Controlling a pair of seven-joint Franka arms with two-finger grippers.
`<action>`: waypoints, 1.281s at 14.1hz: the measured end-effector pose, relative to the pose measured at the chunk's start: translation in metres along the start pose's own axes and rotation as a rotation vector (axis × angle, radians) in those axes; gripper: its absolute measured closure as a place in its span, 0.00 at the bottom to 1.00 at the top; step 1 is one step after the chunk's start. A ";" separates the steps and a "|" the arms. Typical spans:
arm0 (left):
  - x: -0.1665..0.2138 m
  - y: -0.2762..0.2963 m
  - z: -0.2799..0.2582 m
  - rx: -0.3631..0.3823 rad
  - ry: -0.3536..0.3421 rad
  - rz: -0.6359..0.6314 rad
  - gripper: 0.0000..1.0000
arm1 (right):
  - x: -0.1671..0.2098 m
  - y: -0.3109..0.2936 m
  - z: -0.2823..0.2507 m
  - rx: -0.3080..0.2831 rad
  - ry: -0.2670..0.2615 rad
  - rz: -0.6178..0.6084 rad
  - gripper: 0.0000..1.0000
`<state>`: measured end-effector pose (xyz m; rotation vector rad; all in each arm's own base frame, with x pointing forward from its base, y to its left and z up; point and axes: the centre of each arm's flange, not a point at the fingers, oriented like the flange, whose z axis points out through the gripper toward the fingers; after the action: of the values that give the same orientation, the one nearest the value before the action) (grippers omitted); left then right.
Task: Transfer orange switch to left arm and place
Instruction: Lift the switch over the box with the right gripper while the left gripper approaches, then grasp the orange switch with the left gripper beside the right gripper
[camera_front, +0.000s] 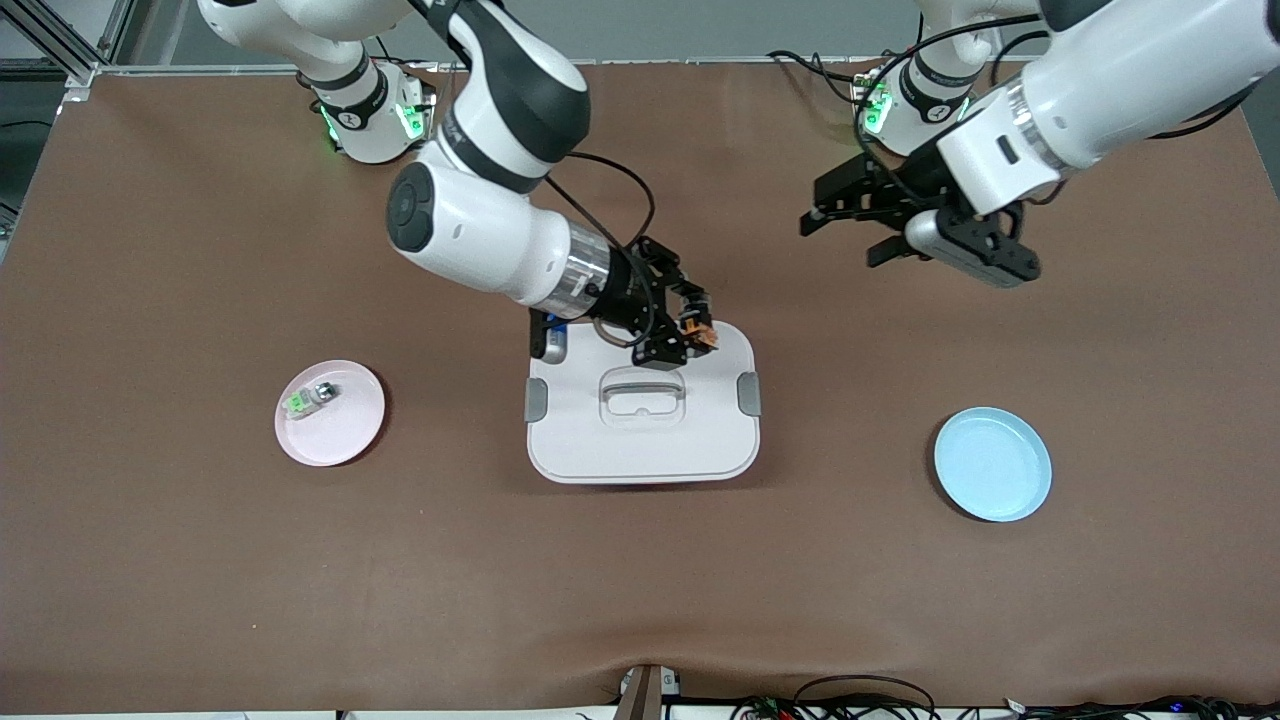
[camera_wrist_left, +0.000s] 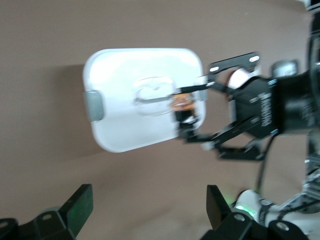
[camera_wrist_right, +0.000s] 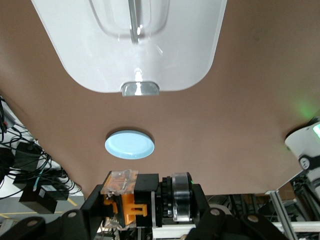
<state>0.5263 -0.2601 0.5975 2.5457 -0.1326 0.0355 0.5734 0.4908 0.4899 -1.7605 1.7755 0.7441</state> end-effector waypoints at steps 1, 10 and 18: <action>0.002 -0.002 0.010 -0.025 0.011 -0.014 0.00 | -0.005 0.003 0.008 -0.005 -0.018 0.019 0.28; 0.024 -0.038 0.059 -0.129 -0.015 -0.087 0.21 | -0.052 0.032 0.042 0.031 -0.102 0.125 0.28; 0.025 -0.051 0.063 -0.137 -0.034 -0.115 0.52 | -0.067 0.033 0.031 0.034 -0.135 0.156 0.28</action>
<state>0.5566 -0.2560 0.5183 2.4135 -0.0013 -0.0600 0.5413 0.5602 0.5156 -1.5253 1.8368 0.8695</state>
